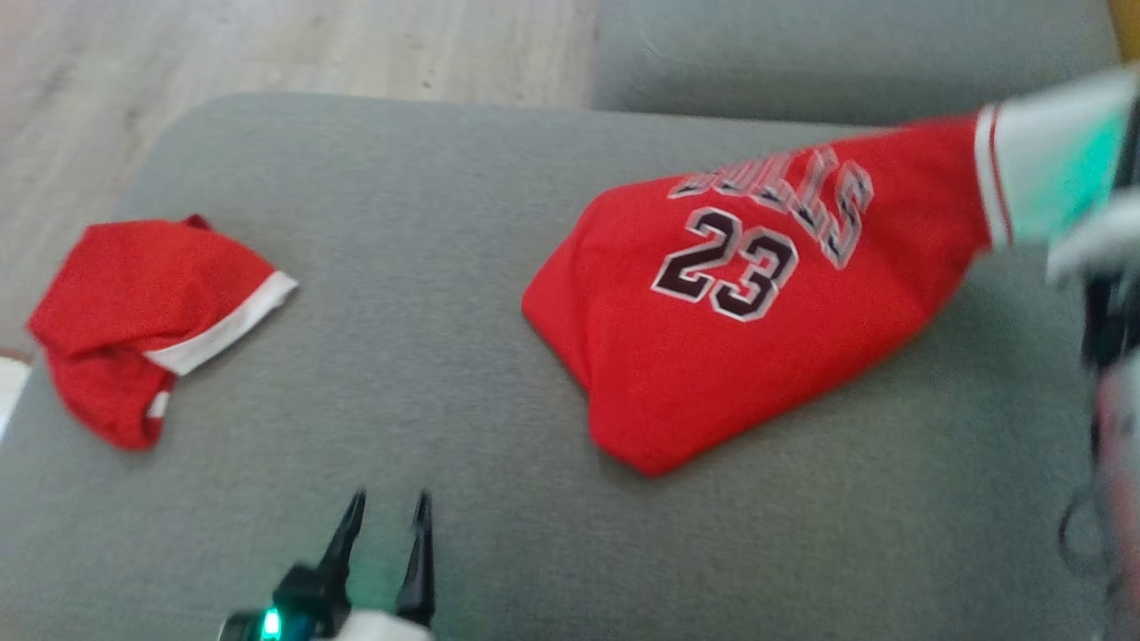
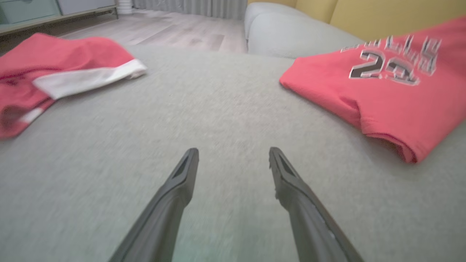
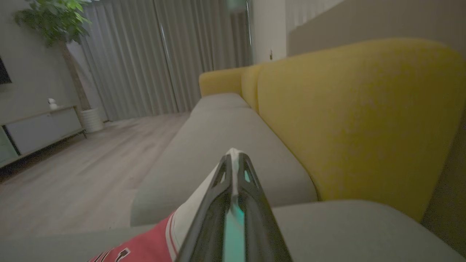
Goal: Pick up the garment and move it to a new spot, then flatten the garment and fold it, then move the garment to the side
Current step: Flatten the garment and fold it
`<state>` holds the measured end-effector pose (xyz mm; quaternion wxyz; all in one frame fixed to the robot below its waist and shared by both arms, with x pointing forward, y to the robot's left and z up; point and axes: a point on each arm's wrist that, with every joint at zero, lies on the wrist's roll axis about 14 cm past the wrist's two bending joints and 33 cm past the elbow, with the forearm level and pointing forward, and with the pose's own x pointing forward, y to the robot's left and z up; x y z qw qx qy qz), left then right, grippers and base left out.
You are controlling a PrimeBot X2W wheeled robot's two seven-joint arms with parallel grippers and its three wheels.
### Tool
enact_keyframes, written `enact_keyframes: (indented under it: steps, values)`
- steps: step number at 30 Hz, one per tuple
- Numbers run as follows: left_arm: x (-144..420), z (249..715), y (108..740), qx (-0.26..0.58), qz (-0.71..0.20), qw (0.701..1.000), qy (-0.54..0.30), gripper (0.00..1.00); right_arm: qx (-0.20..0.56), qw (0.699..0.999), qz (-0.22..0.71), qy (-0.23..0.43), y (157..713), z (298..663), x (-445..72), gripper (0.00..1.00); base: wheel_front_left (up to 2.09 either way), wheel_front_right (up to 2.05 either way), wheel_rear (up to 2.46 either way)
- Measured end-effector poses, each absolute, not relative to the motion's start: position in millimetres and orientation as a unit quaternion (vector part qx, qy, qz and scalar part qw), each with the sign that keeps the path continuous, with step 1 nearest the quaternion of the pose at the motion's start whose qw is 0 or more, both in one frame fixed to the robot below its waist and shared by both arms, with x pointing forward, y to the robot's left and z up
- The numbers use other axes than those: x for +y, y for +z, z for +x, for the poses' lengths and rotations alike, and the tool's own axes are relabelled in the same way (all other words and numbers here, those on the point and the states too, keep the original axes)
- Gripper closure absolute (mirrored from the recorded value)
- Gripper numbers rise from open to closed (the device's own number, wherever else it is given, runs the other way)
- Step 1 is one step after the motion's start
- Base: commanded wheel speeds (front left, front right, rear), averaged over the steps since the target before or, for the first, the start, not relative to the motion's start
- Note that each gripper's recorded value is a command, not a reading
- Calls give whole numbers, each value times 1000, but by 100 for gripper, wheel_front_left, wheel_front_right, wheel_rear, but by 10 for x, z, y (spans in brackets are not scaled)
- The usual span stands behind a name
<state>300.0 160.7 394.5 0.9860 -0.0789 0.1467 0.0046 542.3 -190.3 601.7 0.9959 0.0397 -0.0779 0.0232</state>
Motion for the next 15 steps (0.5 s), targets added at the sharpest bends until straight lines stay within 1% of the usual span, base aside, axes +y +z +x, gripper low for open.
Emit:
enact_keyframes:
  steps: [1, 2, 4, 6, 11, 15]
  values:
    - [1558, 3086, 3983, 141, -77, 987, -6, 0, -47, 998, 35, 5, 5739, 5344, -2061, 33, 0, 0, 0]
    - [1496, 3171, 4023, 135, -77, 988, -19, 0, -19, 999, 38, -9, 5485, 5246, -2173, 0, 0, 0, 0]
    - [1364, 3311, 4091, 126, -77, 988, -44, 0, 28, 999, 35, -23, 5062, 5031, -2286, 0, 0, 0, 0]
    - [1206, 3391, 4106, 125, -79, 987, -70, 0, 50, 998, 38, -32, 4816, 4832, -2339, 0, 0, 0, 0]
    - [780, 3466, 4055, 139, -93, 976, -142, 0, 65, 997, 29, -31, 4549, 4413, -2330, 0, 0, 0, 0]
    - [432, 3473, 3983, 162, -124, 959, -197, 0, 80, 995, 40, -40, 4369, 4066, -2323, 0, 0, 0, 0]
